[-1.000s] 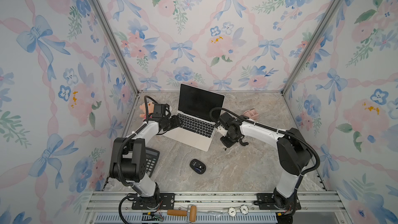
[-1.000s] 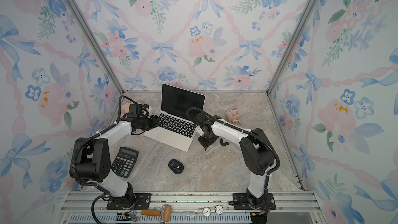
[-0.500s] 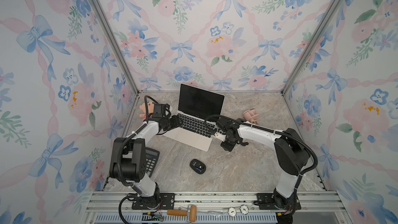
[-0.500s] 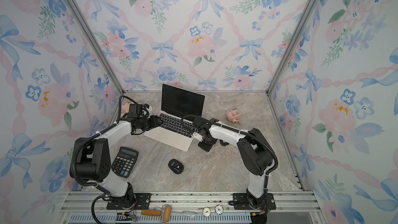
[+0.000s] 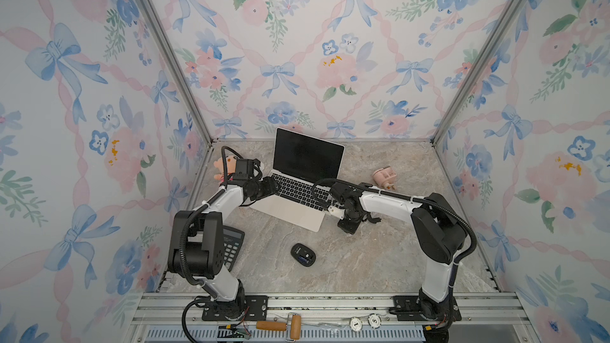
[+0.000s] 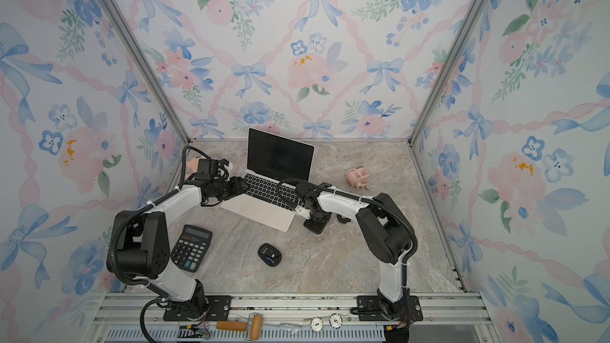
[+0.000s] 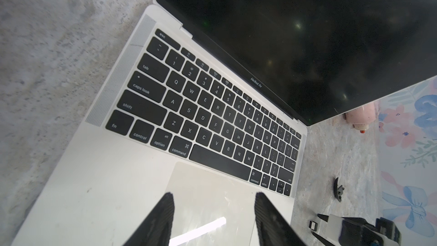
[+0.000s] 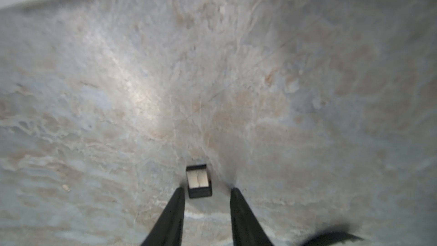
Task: Insert the wireless mouse receiver into the laptop
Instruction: Pick up the USB plug at the center of the board.
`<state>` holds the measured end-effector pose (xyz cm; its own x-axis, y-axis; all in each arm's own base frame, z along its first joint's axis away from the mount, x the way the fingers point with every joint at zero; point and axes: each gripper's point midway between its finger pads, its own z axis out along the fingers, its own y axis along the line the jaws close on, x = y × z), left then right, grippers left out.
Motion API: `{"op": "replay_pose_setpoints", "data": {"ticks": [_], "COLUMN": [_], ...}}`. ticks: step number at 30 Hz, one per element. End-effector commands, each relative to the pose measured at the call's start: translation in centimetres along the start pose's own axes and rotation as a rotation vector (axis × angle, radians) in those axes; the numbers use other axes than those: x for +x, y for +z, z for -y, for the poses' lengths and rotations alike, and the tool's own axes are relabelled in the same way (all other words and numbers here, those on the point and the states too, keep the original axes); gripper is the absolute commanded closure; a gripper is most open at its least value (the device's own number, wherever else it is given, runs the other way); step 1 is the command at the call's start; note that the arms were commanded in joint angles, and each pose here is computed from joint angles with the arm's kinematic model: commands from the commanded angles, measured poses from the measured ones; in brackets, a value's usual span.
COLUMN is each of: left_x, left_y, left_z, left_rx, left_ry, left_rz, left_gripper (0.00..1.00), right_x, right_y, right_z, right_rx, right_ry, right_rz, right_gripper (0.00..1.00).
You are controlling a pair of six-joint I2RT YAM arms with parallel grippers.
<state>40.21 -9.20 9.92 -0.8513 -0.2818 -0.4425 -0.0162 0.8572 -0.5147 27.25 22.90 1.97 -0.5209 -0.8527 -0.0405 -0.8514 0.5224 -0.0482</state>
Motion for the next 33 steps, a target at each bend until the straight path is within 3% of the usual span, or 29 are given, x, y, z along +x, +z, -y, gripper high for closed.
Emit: {"op": "replay_pose_setpoints", "data": {"ticks": [1,17,25,33], "left_x": [-0.2,-0.1,-0.3,-1.8], "left_y": [-0.2,-0.1,-0.1,-0.5], "left_z": [-0.2,-0.3,-0.5,-1.3], "left_rx": [0.001,-0.001,-0.002,-0.002], "left_ry": [0.008,0.009,0.006,-0.015], "left_rz": [-0.006,-0.010,-0.008,0.017], "left_gripper": [0.42,0.42,0.42,0.42], "right_x": [-0.4,-0.2,0.2,-0.6], "right_y": [0.0,0.9,1.3,0.0], "right_z": [0.1,-0.7,-0.8,-0.1], "right_rx": [-0.014,-0.055,-0.058,-0.040], "right_ry": [-0.014,-0.015,-0.005,0.036], "right_rz": [-0.005,-0.022,-0.038,0.048], "right_gripper": [0.66,0.72,0.83,0.84]}}
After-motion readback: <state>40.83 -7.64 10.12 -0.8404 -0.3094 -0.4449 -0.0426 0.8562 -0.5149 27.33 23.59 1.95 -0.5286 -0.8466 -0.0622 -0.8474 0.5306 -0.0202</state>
